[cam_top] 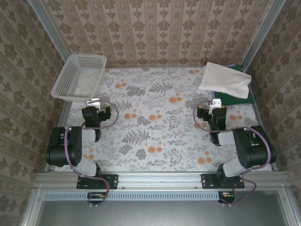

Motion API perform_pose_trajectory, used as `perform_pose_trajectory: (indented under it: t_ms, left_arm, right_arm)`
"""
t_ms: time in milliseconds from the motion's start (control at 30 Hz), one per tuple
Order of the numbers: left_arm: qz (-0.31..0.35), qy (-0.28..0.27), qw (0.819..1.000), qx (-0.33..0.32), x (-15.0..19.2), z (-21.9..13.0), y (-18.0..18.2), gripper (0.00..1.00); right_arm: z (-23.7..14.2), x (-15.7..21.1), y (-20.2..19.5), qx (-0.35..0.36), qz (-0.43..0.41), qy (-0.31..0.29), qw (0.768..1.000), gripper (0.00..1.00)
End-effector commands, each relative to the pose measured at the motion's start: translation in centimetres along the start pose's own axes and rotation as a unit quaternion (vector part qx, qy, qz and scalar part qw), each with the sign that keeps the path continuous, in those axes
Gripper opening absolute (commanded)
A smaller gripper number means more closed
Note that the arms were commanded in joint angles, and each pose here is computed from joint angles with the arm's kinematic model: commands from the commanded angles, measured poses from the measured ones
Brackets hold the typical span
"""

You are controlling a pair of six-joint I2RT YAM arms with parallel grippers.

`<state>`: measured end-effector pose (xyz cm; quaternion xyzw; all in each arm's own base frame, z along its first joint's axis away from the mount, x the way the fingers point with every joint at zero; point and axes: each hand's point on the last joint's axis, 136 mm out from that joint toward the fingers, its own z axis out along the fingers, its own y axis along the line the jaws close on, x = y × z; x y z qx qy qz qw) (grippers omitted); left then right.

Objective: Fold and stack the t-shirts

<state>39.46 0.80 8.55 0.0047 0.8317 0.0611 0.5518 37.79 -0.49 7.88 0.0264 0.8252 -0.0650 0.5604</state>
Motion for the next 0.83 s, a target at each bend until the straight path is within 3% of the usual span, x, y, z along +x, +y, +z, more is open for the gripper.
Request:
perform_pose_trajectory:
  t_ms: [0,100,800]
  left_arm:
    - [0.007,-0.024,1.0,0.003,-1.1,-0.1,-0.1,1.0]
    - [0.007,-0.022,1.0,0.004,-1.0,-0.1,-0.1,1.0]
    - [0.005,-0.022,1.0,0.01,-1.0,-0.1,-0.2,1.0]
  right_arm:
    - [0.0,-2.7,0.4,-0.008,0.004,-0.054,0.999,1.0]
    - [1.3,-2.6,-1.2,0.001,0.045,-0.02,0.999,1.0]
    - [1.1,-2.6,-1.3,0.003,0.043,-0.024,0.999,1.0]
